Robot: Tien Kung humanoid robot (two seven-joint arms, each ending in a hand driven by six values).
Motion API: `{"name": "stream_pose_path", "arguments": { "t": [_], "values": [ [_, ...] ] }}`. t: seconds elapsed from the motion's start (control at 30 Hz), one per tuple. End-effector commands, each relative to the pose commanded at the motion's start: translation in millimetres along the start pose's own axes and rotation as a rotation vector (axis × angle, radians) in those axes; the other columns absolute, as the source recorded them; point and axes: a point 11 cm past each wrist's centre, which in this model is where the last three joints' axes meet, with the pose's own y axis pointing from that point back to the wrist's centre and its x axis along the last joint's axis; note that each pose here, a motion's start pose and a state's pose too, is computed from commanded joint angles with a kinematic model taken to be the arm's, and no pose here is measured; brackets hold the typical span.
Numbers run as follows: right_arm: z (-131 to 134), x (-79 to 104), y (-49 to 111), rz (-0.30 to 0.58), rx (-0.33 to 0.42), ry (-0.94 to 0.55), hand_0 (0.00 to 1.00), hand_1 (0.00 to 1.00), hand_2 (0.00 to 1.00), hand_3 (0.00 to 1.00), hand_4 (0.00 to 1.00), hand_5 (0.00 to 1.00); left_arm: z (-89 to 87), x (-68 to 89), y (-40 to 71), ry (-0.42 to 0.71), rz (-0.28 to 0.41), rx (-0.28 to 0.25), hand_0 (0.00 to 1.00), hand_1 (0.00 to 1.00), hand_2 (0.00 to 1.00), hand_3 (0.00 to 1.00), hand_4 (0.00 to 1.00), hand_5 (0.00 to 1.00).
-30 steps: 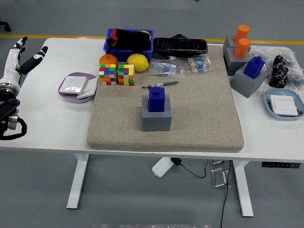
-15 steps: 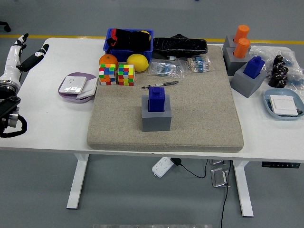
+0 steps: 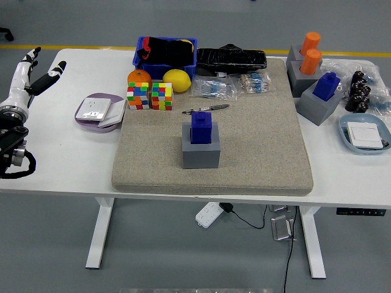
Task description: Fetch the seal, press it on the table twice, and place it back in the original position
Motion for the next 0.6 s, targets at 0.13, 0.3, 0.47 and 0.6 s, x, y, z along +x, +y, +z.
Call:
{"name": "stream_pose_path", "arguments": {
  "t": [0.13,0.3,0.47,0.6],
  "values": [
    [-1.3,1.2,0.3,0.001,0.003,0.0,0.806,0.714,0.715,0.673,0.776,0.581,2.7,-0.6,-0.8,-0.004,-0.003,-0.007,0.998,0.998,0.992,0.981,0.785,0.544],
    [-3.5,2.5,0.6,0.001,0.007,0.001,0.808,0.715,0.715,0.673,0.775,0.578,5.5,-0.2,-1.8,-0.009,-0.003,-0.015,0.998,0.998,0.992,0.98,0.784,0.542],
    [-2.4,1.9,0.5,0.0,0.004,0.002,0.808,0.715,0.715,0.673,0.775,0.578,4.6,-0.9,-1.5,-0.011,-0.005,-0.012,0.998,0.998,0.992,0.98,0.784,0.542],
    [-0.5,1.2,0.4,-0.001,0.0,0.002,0.807,0.715,0.715,0.671,0.775,0.578,2.8,-3.1,-0.9,-0.009,-0.007,-0.007,0.998,0.998,0.992,0.979,0.783,0.541]
  ]
}}
